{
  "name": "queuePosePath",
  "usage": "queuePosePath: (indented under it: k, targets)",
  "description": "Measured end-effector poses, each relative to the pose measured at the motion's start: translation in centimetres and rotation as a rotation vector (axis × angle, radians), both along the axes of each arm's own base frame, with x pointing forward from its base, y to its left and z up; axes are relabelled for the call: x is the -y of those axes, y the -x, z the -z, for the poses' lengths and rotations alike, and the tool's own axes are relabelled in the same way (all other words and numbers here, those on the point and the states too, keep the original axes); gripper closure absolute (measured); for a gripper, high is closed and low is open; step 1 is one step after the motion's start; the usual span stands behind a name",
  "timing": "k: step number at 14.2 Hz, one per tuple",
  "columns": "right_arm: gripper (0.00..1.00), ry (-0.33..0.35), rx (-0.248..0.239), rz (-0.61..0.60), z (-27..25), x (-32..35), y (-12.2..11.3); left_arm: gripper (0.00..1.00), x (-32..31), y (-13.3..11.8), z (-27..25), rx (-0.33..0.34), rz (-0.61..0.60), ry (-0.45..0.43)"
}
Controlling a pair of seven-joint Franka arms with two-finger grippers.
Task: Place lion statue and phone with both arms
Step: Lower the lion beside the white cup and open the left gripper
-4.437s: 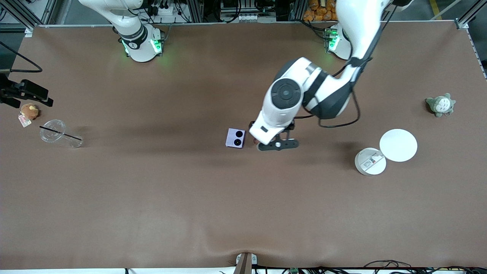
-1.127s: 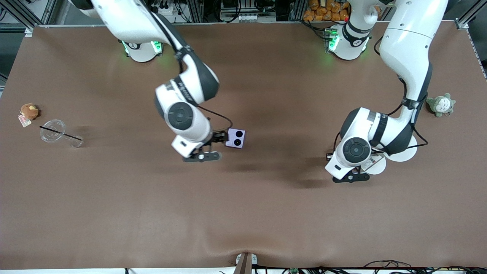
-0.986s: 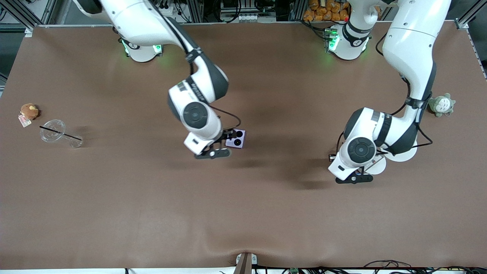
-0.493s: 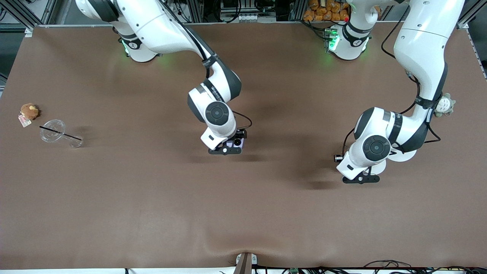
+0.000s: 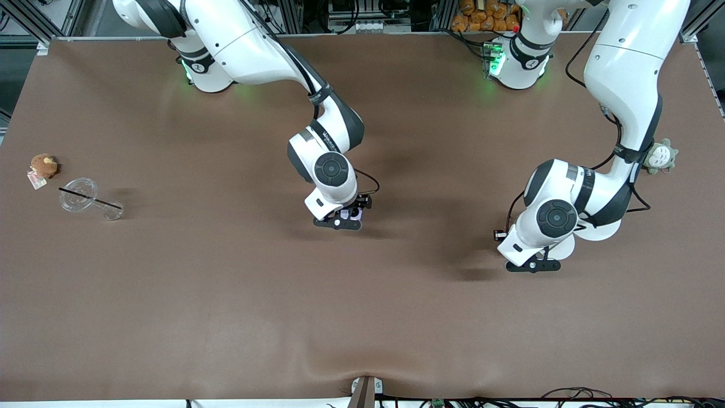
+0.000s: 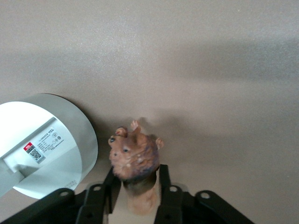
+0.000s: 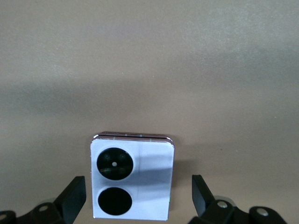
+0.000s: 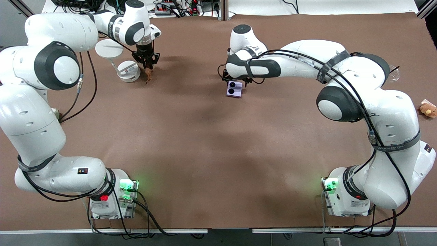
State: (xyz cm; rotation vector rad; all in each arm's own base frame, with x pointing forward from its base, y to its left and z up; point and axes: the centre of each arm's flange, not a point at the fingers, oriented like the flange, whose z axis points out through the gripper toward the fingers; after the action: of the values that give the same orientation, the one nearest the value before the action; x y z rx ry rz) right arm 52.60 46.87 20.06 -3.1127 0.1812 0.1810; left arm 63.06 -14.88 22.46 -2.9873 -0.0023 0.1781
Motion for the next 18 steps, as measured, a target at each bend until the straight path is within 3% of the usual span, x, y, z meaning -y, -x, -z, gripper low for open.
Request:
queuePosePath:
  k: [5, 6, 12, 18]
  targets:
    - [0.00, 0.006, -0.004, 0.007, 1.1, -0.1, 0.2, 0.04, 0.2, -0.6, -1.6, 0.030, 0.000, 0.004]
    - [0.00, 0.008, -0.004, 0.017, 1.4, -0.1, 0.2, 0.00, 0.2, -0.7, -2.5, 0.038, 0.000, 0.002]
    - [0.00, 0.005, 0.003, 0.025, 2.5, -0.3, 0.4, 0.00, 1.5, -0.7, -8.9, 0.016, -0.002, -0.037]
    - [0.00, 0.003, 0.011, 0.041, 3.3, -0.8, 0.8, 0.00, 1.9, -1.0, -14.0, 0.047, -0.072, -0.001]
